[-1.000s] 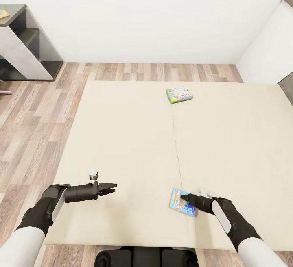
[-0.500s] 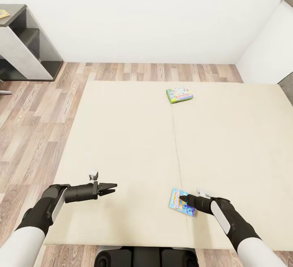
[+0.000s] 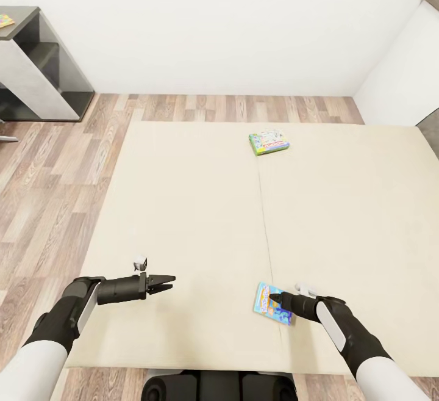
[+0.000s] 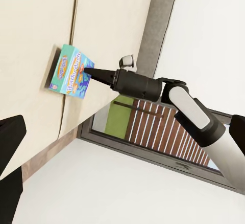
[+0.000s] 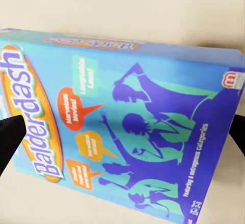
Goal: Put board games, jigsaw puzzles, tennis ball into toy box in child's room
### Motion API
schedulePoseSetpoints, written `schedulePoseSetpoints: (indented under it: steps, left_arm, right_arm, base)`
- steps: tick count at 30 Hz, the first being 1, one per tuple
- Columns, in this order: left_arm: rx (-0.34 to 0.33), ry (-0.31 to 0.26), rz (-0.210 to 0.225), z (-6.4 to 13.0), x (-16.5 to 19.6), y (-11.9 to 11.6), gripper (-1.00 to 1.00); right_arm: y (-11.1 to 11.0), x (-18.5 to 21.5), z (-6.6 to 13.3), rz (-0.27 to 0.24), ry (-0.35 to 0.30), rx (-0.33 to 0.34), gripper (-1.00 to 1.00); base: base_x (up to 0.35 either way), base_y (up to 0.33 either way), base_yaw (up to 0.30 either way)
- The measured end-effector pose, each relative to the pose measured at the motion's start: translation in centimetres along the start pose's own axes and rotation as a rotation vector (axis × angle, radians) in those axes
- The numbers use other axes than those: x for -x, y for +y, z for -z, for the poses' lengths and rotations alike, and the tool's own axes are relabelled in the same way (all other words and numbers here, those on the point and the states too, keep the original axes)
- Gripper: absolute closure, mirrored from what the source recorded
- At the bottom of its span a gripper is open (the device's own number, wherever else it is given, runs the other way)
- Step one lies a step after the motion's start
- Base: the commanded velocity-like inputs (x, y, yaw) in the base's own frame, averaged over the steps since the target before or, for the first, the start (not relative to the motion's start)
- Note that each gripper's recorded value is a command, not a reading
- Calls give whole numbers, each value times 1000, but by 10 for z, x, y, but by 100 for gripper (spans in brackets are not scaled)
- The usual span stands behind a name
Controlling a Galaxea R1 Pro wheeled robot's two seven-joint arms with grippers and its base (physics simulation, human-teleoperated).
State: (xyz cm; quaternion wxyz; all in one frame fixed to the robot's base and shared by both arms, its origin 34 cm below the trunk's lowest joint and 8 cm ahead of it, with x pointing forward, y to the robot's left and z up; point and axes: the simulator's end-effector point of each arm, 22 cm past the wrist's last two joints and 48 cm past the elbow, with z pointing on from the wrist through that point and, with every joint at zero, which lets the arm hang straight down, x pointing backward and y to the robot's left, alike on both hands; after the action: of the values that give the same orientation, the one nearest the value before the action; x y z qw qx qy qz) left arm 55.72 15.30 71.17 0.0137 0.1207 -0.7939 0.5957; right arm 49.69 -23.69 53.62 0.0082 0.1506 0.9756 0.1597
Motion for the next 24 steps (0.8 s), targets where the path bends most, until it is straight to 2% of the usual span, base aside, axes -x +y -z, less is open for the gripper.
schedulePoseSetpoints:
  steps: [24]
  left_arm:
    - [0, 0, 0, 0, 0, 0, -100]
  right_arm:
    - [0, 0, 0, 1, -2, 0, -100]
  base:
    - [0, 0, 0]
